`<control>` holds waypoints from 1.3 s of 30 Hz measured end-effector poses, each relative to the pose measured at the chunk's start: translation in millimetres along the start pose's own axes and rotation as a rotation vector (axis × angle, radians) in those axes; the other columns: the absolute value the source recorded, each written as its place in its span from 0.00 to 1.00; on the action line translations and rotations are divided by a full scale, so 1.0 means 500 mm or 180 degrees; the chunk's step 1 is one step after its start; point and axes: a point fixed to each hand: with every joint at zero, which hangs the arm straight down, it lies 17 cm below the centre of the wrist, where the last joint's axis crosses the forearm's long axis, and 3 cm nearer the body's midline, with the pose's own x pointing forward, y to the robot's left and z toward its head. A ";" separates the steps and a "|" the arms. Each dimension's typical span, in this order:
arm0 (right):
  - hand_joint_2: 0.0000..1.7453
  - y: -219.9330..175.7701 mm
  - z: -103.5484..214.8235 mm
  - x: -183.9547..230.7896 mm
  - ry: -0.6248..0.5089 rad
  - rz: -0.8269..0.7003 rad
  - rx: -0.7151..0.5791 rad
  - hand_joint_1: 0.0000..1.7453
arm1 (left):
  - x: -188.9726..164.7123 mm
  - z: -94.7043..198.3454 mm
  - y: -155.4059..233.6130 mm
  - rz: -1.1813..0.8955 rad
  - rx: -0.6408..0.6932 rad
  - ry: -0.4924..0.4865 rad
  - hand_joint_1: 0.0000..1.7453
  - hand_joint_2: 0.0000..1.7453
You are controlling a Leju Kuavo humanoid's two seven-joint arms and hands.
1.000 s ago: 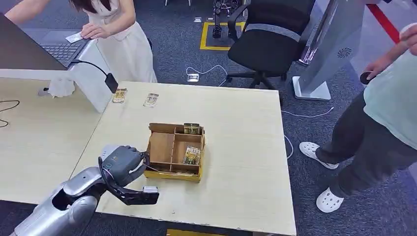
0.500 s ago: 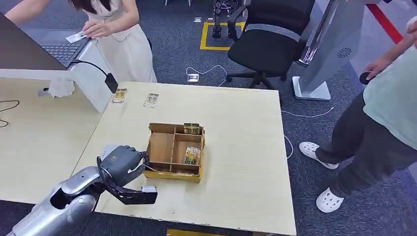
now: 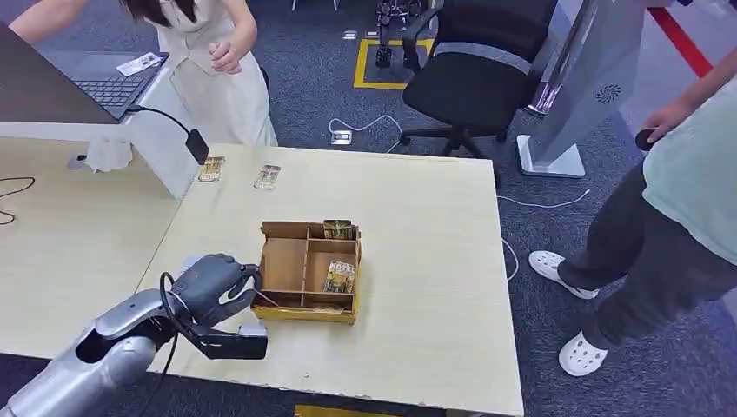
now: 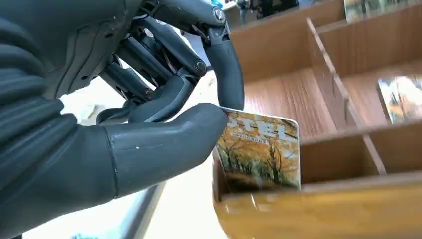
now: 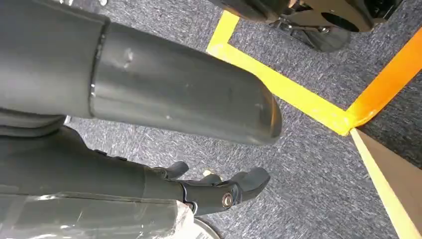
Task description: Pass the card to the sensor for recognition and then transmit it.
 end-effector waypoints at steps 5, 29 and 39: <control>0.00 0.003 0.001 -0.003 0.0006 0.0001 0.0008 0.00 | 0.018 -0.004 0.073 -0.0135 0.0195 -0.0143 1.00 1.00; 0.00 0.008 0.005 -0.010 0.0042 -0.0002 0.0015 0.00 | 0.024 -0.010 0.140 -0.0281 0.0469 -0.0110 1.00 1.00; 0.00 0.006 0.008 -0.004 0.0077 0.0010 -0.0002 0.00 | -0.047 -0.050 0.238 -0.0585 0.1034 0.0670 1.00 1.00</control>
